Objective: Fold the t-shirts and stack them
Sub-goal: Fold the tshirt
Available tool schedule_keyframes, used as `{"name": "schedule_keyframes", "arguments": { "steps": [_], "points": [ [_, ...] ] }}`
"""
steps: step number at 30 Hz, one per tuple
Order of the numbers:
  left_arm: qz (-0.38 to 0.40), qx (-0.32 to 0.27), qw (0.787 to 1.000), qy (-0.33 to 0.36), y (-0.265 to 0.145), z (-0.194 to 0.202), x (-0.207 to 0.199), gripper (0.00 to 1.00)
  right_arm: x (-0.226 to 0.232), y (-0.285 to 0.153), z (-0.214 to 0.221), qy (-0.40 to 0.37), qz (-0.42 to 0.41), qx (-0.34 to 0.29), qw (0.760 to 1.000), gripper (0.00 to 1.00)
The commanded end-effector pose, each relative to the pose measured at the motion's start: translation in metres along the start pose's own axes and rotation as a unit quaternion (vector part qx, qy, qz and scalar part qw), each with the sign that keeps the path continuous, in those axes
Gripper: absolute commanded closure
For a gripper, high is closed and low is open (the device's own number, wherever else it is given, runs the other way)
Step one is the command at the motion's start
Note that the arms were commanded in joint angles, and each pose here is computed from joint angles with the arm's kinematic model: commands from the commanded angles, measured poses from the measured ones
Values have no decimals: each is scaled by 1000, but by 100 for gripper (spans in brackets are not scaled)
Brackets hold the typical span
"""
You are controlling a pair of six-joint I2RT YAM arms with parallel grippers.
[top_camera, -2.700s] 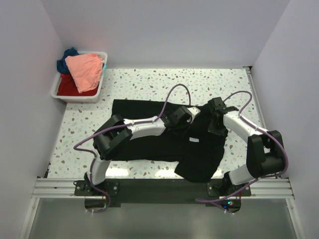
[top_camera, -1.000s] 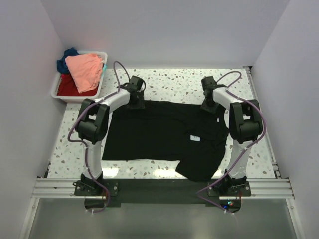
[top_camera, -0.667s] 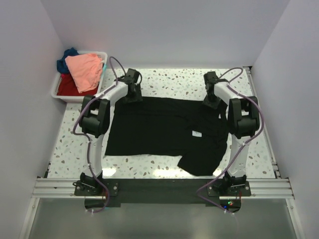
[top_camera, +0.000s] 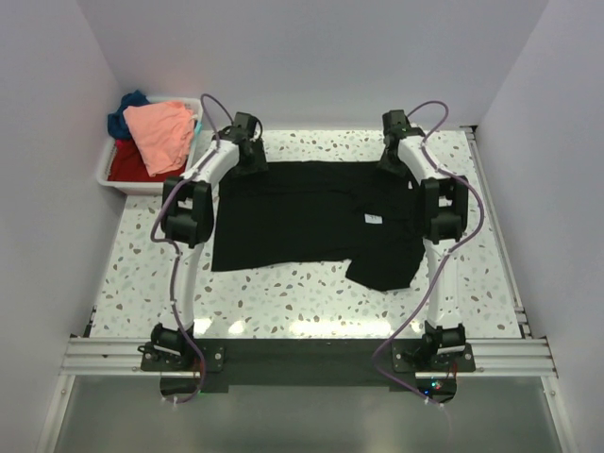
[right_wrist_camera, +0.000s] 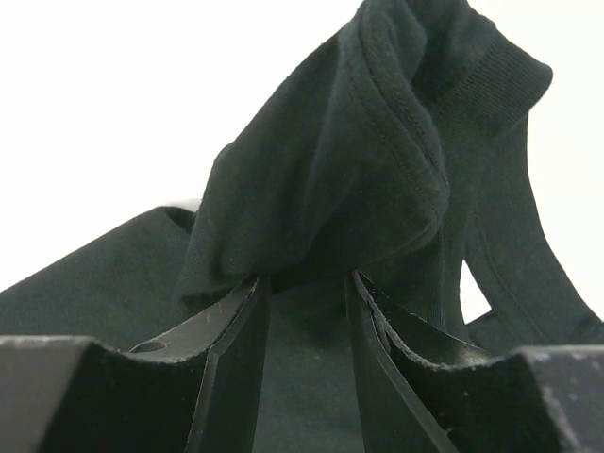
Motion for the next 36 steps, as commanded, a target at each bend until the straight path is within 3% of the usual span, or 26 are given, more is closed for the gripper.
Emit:
{"name": "schedule_keyframes", "arguments": {
  "steps": [1, 4, 11, 15, 23, 29, 36],
  "points": [
    [-6, -5, 1000, 8, 16, -6, 17, 35, -6, -21, -27, -12, -28, -59, 998, 57],
    [21, -44, 999, 11, 1, -22, 10, 32, -8, -38, -37, -14, -41, -94, 995, 56],
    [59, -117, 991, 9, -55, -42, 5, 26, -34, -121, -58, 3, -54, -186, 981, 52],
    [62, -128, 990, 3, -89, -38, 13, 18, -44, -150, -46, -6, -48, -179, 983, 50],
    [34, -123, 991, -42, -143, -9, 41, 16, -63, -180, 21, -25, -49, -138, 989, 49],
    [-26, -102, 989, -102, -166, 42, 84, 22, -62, -180, 46, -42, -71, -114, 990, 51],
    [-85, -61, 982, -156, -180, 111, 128, 42, -56, -172, 59, -40, -97, -99, 990, 52]
  ]
}}
Point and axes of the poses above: each gripper's point midway between its finger pads, its own y axis out along the fingers, its own x axis along the line the jaws close on, z = x × y, the point moved 6 cm from there along -y, back along the fingers, and after that the axes turned 14 degrees about -y, right-handed, at the moved point
